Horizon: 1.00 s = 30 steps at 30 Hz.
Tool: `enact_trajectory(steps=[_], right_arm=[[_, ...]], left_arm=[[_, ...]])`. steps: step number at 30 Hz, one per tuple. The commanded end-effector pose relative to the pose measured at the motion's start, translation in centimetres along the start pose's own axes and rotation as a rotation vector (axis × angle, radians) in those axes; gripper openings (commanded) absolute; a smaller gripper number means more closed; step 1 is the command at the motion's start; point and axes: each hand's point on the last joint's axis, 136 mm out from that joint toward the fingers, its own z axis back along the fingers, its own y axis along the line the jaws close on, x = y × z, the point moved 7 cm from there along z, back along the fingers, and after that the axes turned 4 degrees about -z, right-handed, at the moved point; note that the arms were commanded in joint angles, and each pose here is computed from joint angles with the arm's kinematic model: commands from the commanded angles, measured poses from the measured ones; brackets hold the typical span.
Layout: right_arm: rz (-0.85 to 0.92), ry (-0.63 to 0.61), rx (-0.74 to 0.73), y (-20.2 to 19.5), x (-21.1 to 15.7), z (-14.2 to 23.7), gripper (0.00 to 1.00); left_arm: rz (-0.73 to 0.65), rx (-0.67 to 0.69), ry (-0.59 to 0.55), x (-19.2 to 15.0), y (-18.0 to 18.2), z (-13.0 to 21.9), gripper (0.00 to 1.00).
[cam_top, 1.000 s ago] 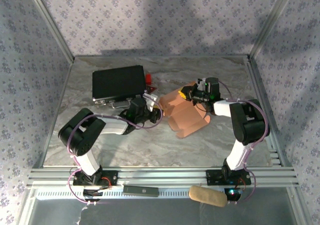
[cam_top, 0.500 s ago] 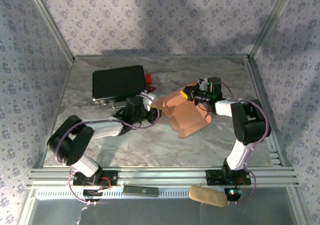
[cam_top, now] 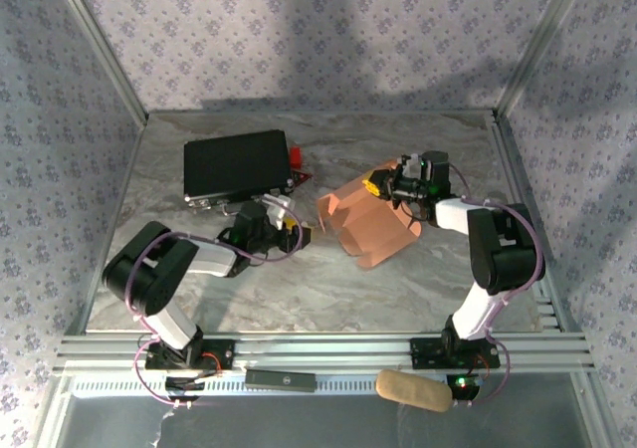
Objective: Fold the paper box
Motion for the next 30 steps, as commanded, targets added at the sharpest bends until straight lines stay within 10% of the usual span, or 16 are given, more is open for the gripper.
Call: enact_trajectory(steps=[1, 30], right_arm=[[0.015, 0.039, 0.015, 0.5, -0.3, 0.5, 0.0], [-0.029, 0.048, 0.009, -1.4, 0.6, -0.8, 0.0]], left_arm=[[-0.134, -0.034, -0.173, 1.9, -0.9, -0.8, 0.63], [-0.22, -0.131, -0.191, 2.8, -3.9, -5.6, 0.53]])
